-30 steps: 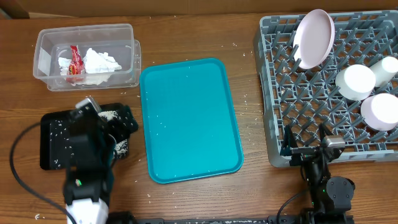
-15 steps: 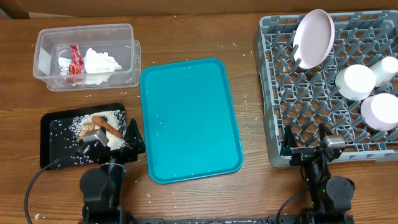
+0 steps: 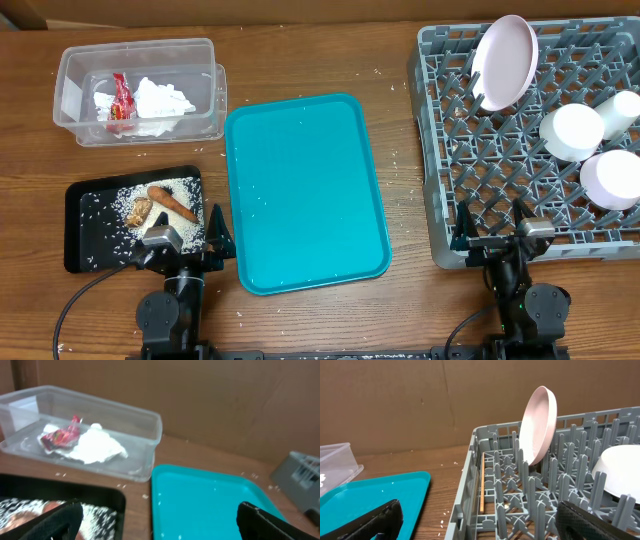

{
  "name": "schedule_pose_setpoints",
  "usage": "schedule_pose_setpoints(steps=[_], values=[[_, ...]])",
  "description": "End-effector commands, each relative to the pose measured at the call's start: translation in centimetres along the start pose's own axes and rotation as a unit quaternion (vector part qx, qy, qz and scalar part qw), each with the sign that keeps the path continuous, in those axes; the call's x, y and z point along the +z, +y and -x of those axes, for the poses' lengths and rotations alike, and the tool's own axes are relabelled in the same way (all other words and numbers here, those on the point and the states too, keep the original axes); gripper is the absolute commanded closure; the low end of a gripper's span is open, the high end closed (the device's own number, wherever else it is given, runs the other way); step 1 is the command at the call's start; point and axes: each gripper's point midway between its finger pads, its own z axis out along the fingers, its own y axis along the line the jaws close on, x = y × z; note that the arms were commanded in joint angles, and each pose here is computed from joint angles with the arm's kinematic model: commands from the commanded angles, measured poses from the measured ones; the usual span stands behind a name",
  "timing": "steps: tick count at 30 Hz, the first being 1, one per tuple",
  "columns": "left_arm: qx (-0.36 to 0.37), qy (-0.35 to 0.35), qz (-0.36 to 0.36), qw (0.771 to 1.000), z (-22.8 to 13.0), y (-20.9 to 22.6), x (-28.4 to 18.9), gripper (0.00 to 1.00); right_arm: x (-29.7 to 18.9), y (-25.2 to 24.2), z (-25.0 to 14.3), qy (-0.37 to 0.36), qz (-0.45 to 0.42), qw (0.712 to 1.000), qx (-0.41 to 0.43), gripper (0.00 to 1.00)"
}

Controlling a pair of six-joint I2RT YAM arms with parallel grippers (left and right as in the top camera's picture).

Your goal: Sort waste into correct bins and load items into the dishwasher

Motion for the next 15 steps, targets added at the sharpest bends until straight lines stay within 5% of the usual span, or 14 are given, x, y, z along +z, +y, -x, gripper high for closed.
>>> schedule_pose_setpoints(steps=[1, 15], values=[[0.040, 0.000, 0.023, 0.999, -0.17, 0.93, -0.06, 0.00, -0.01, -0.26, -0.11, -0.004, -0.006, 1.000, 0.001, 0.00], [0.066, 0.001, 0.020, 0.998, -0.21, 0.84, -0.05, 0.00, -0.01, -0.26, -0.12, -0.003, -0.006, 1.000, 0.001, 0.00]])
